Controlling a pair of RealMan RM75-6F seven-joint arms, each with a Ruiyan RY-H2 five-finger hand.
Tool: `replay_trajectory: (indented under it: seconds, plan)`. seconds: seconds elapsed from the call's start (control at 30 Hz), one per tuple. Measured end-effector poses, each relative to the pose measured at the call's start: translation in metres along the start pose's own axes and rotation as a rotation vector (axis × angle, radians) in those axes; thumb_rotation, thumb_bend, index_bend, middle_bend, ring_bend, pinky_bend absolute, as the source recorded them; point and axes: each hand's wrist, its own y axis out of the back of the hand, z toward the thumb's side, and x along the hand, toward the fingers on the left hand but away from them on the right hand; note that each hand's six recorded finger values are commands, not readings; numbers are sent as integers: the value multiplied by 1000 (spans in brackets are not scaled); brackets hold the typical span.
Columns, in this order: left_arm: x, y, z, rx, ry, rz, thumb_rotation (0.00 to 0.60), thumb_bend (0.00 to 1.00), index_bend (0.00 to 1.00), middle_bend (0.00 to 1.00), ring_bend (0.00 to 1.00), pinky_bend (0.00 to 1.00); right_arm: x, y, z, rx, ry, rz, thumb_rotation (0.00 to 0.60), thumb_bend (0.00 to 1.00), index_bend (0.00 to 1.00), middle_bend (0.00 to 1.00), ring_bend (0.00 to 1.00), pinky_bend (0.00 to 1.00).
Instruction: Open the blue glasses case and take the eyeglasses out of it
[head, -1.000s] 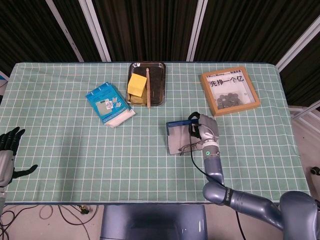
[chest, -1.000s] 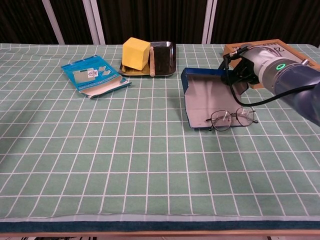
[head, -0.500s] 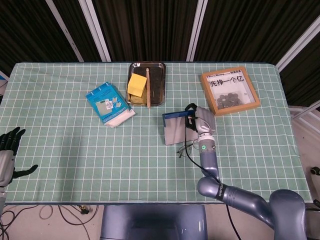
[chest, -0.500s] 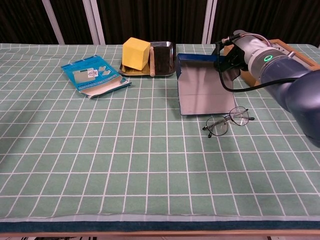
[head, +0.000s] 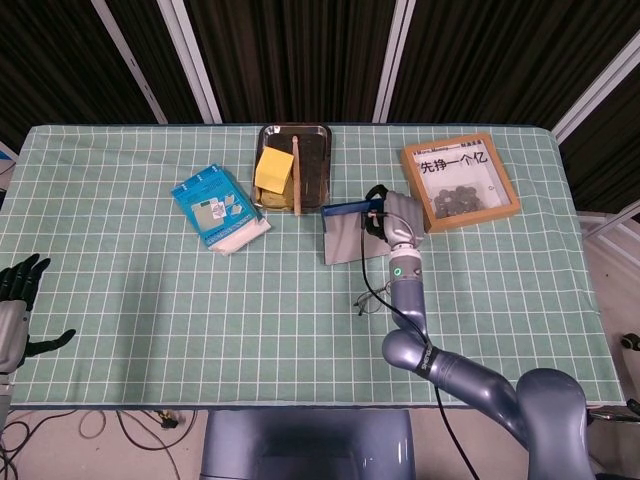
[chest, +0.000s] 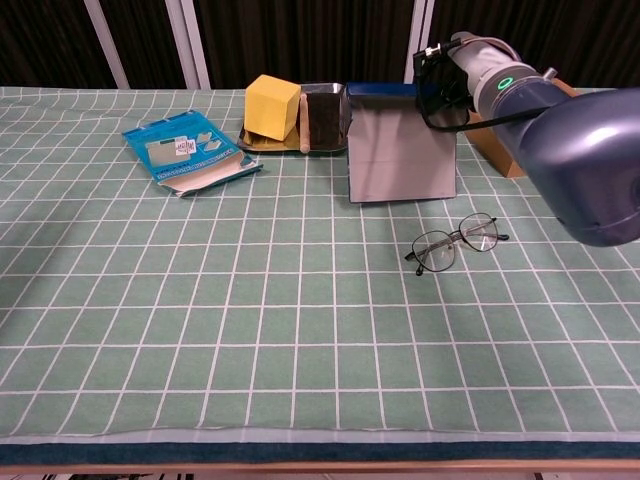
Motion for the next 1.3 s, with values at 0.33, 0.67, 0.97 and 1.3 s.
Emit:
replay_trajectory:
  seconds: [0.33,0.67,0.97,1.3]
  plan:
    - [-1,0,3,5,-13,1,600,48,0,0,0,0,-6,9,-17,63,-81,42,600,293,0,870,927,1000]
    - [-4,2,2,17,-18,16,600,48,0,0,0,0,29,32,-25,45,-13,82,600,289,0,627,719,856]
    - [-6,0,3,49,-28,12,600,48,0,0,0,0,97,97,-74,156,106,6,600,257,0,224,237,398]
    - [-11,0,4,92,-38,11,600,23,0,0,0,0,178,152,-160,299,19,-46,600,71,0,0,0,245]
